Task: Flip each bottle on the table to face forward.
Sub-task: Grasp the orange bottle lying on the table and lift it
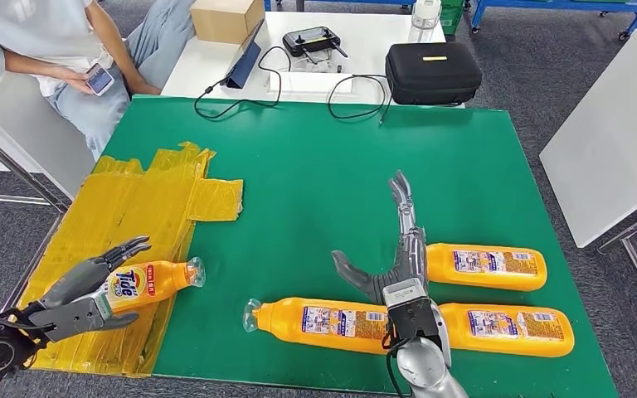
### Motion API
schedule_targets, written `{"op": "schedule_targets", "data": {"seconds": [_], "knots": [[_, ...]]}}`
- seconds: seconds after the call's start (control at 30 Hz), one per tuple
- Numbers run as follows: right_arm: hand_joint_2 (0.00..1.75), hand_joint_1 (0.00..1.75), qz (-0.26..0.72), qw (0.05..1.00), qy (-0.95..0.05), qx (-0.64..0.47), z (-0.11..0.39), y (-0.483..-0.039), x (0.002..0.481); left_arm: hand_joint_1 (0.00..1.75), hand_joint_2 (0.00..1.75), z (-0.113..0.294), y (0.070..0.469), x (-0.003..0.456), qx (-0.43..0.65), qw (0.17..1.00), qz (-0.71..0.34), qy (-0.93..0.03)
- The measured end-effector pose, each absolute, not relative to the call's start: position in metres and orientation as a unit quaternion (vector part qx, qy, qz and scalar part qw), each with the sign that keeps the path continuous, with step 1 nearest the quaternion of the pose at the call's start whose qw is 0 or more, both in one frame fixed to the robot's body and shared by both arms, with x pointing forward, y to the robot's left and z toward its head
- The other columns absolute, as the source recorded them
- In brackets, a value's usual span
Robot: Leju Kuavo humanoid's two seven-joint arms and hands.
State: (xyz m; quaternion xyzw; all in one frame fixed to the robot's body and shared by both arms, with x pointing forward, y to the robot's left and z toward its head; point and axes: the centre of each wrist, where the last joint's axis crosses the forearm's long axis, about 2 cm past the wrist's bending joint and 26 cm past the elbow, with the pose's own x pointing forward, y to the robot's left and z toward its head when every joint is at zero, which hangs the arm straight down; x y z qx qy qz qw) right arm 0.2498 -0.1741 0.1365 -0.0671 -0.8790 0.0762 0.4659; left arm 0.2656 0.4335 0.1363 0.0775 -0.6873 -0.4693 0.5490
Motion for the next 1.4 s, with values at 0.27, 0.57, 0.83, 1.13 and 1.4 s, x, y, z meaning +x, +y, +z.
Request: {"op": "schedule_targets", "data": {"seconds": [0.27,0.57,0.83,1.13,1.4], "knots": [[1.75,0.0,0.078,0.467,-0.878,-0.069,0.135,-0.174,0.249,0.0,1.75,0.145,0.434,0.266,0.073,0.536,-0.457,-0.706],[1.75,0.0,0.139,0.461,-0.871,-0.099,0.135,-0.176,0.249,0.0,1.75,0.154,0.423,0.266,0.035,0.509,-0.396,-0.764],[1.75,0.0,0.316,0.386,-0.857,-0.127,0.132,-0.19,0.241,0.0,1.75,0.149,0.391,0.272,-0.03,0.493,-0.297,-0.817],[1.75,0.0,0.382,0.349,-0.845,-0.136,0.13,-0.206,0.23,0.0,1.75,0.143,0.363,0.277,-0.054,0.487,-0.251,-0.835],[1.75,0.0,0.511,0.316,-0.786,-0.15,0.116,-0.225,0.218,0.0,1.75,0.125,0.34,0.28,-0.062,0.504,-0.209,-0.836]]}}
